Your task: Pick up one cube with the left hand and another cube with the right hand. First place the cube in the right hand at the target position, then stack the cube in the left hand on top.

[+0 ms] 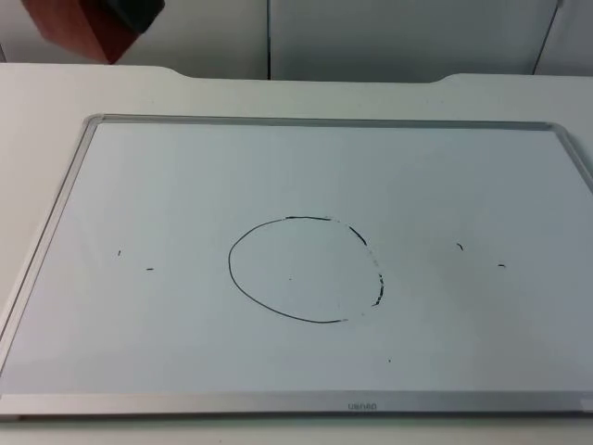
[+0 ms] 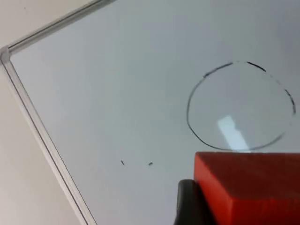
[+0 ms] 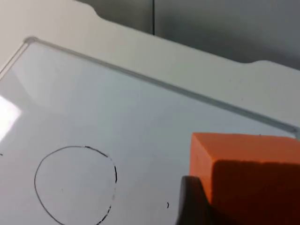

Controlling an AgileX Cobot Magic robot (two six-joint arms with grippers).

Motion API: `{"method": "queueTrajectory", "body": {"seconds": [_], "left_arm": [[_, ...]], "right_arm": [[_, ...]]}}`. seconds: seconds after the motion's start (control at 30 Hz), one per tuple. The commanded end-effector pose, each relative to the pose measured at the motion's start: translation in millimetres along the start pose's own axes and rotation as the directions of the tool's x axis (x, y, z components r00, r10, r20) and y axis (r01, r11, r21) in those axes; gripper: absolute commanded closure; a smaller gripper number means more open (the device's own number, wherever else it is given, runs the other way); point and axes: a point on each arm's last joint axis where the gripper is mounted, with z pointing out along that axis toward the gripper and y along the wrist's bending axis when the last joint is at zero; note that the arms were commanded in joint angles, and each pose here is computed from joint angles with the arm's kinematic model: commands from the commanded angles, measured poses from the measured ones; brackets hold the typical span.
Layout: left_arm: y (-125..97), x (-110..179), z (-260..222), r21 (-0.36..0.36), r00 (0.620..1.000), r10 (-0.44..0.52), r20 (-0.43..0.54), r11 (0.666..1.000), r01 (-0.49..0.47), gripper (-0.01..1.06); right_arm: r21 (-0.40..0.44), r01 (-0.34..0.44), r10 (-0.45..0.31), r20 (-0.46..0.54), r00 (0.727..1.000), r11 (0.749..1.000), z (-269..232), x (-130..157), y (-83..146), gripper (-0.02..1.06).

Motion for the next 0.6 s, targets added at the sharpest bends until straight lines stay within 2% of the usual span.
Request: {"method": "queueTrajectory", "body": {"seconds": [0.0, 0.03, 0.1, 0.2, 0.23, 0.37, 0.4, 0.5, 0.57], "left_arm": [[-9, 6, -13, 0.024, 0.999, 0.030, -0.012, 0.999, -0.030, 1.05], [-19, 11, -23, 0.044, 0.998, 0.065, -0.016, 0.997, -0.065, 1.05], [-22, 13, -26, 0.052, 0.997, 0.077, -0.016, 0.996, -0.076, 1.05], [-41, 28, -39, 0.097, 0.991, 0.133, -0.003, 0.987, -0.132, 1.05], [-41, 28, -39, 0.097, 0.991, 0.133, -0.003, 0.987, -0.132, 1.05], [-51, 53, -38, 0.128, 0.986, 0.161, -0.032, 0.980, -0.156, 1.05], [-51, 53, -38, 0.128, 0.986, 0.161, -0.032, 0.980, -0.156, 1.05], [-49, 68, -30, 0.128, 0.988, 0.143, -0.055, 0.983, -0.135, 1.05], [-49, 74, -26, 0.129, 0.988, 0.143, -0.062, 0.983, -0.134, 1.05]], "right_arm": [[-0.023, 0.018, -0.019, -0.044, 0.999, 1.000, 17, -3, 4, 1.05], [-0.051, 0.032, -0.037, -0.087, 0.996, 0.998, 39, -5, 12, 1.05], [-0.068, 0.037, -0.045, -0.108, 0.993, 0.997, 52, -5, 19, 1.05], [-0.119, 0.046, -0.068, -0.191, 0.979, 0.992, 96, 0, 42, 1.05], [-0.119, 0.046, -0.068, -0.191, 0.979, 0.992, 96, 0, 42, 1.05], [-0.140, 0.053, -0.091, -0.278, 0.956, 0.989, 147, 13, 70, 1.05], [-0.140, 0.053, -0.091, -0.278, 0.956, 0.989, 147, 13, 70, 1.05], [-0.168, 0.077, -0.131, -0.338, 0.932, 0.983, 180, 28, 98, 1.05], [-0.183, 0.078, -0.139, -0.348, 0.927, 0.980, 197, 36, 112, 1.05]]}}
